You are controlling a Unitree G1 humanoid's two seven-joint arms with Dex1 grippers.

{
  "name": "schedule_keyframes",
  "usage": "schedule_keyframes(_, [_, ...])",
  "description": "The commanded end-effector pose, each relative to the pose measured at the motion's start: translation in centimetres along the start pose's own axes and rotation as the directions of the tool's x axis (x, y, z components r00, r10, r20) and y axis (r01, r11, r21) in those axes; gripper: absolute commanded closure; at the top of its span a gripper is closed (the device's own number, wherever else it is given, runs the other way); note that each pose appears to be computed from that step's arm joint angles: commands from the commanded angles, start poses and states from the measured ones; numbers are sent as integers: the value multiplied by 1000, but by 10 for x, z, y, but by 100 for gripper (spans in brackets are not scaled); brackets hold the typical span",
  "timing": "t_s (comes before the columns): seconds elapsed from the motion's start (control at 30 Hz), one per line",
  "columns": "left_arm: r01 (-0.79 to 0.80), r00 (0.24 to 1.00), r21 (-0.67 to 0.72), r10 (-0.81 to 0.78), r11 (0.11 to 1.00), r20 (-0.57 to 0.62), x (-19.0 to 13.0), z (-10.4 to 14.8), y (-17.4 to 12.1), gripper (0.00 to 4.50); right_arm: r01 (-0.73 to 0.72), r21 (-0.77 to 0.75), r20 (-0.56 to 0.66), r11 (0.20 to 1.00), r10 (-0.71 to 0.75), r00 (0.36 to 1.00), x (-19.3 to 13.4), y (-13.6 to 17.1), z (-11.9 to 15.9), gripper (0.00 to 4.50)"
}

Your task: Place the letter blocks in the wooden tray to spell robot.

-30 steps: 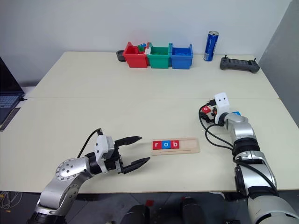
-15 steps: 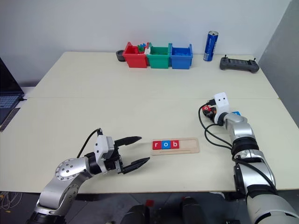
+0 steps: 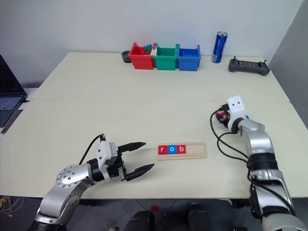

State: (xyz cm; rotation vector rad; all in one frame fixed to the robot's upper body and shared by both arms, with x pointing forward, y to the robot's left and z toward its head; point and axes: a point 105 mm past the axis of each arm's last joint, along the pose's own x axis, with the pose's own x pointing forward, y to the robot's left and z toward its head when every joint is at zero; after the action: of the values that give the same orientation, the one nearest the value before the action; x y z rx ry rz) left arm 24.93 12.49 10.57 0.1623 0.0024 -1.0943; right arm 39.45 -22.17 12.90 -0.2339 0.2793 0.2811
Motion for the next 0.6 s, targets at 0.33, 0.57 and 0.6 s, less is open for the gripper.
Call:
schedule_keyframes(0.33, [57, 997, 35, -58, 998, 40, 6, 14, -3, 0, -252, -111, -112, 961, 240, 964, -85, 52, -15, 305])
schedule_keyframes(0.57, [59, 997, 39, -61, 997, 41, 7, 15, -1, 0, -278, -127, -152, 952, 258, 954, -89, 35, -27, 305])
schedule_keyframes(0.6, [56, 997, 39, -58, 998, 41, 7, 15, -1, 0, -274, -109, -145, 955, 257, 955, -88, 35, -26, 305])
